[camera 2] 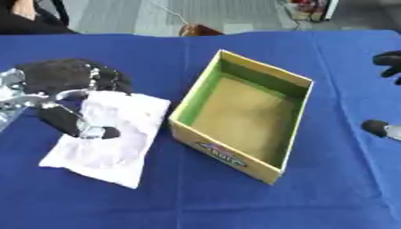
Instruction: Pick up objects on the table and place them in the box.
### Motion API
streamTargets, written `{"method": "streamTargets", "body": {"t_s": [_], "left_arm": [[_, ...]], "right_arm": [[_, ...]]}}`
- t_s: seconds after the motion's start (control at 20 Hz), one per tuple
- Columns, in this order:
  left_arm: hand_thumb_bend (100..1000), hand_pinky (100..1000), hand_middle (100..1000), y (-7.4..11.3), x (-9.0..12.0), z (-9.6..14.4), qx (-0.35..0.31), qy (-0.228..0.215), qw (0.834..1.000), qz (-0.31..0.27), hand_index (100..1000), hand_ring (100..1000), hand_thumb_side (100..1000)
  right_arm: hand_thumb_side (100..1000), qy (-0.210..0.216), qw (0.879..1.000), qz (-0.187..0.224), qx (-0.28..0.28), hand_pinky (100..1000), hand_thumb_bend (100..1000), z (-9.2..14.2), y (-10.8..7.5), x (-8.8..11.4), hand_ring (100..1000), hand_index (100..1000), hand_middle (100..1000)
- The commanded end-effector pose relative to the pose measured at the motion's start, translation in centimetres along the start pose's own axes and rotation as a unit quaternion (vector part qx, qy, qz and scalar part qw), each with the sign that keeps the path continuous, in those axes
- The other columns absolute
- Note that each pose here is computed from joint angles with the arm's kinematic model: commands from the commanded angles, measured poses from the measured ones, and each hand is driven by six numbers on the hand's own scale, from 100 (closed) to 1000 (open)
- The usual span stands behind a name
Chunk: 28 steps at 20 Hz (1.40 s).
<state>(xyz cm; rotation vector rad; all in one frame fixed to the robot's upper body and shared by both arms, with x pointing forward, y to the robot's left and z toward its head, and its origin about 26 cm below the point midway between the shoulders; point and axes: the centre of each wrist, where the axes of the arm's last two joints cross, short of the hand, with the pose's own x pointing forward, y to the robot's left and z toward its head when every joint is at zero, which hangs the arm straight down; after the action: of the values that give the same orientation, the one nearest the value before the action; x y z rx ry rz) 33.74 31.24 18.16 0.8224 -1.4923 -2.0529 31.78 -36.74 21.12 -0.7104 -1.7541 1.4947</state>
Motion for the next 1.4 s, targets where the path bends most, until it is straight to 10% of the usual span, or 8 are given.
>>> {"method": "streamTargets", "body": {"t_s": [0.05, 1.4], "left_arm": [[520, 741, 867, 0.1, -0.7, -0.2, -0.005, 0.003, 1.0, -0.013, 898, 824, 938], [530, 745, 857, -5.0, -2.5, -1.3, -0.051, 0.031, 0.998, -0.003, 883, 820, 957]], "right_arm": [[636, -0.001, 1.0, 0.014, -0.003, 655, 648, 0.0, -1.1, 0.1, 757, 930, 881], [629, -0.001, 1.0, 0.013, -0.004, 654, 671, -0.1, -1.1, 0.1, 756, 929, 881]]}}
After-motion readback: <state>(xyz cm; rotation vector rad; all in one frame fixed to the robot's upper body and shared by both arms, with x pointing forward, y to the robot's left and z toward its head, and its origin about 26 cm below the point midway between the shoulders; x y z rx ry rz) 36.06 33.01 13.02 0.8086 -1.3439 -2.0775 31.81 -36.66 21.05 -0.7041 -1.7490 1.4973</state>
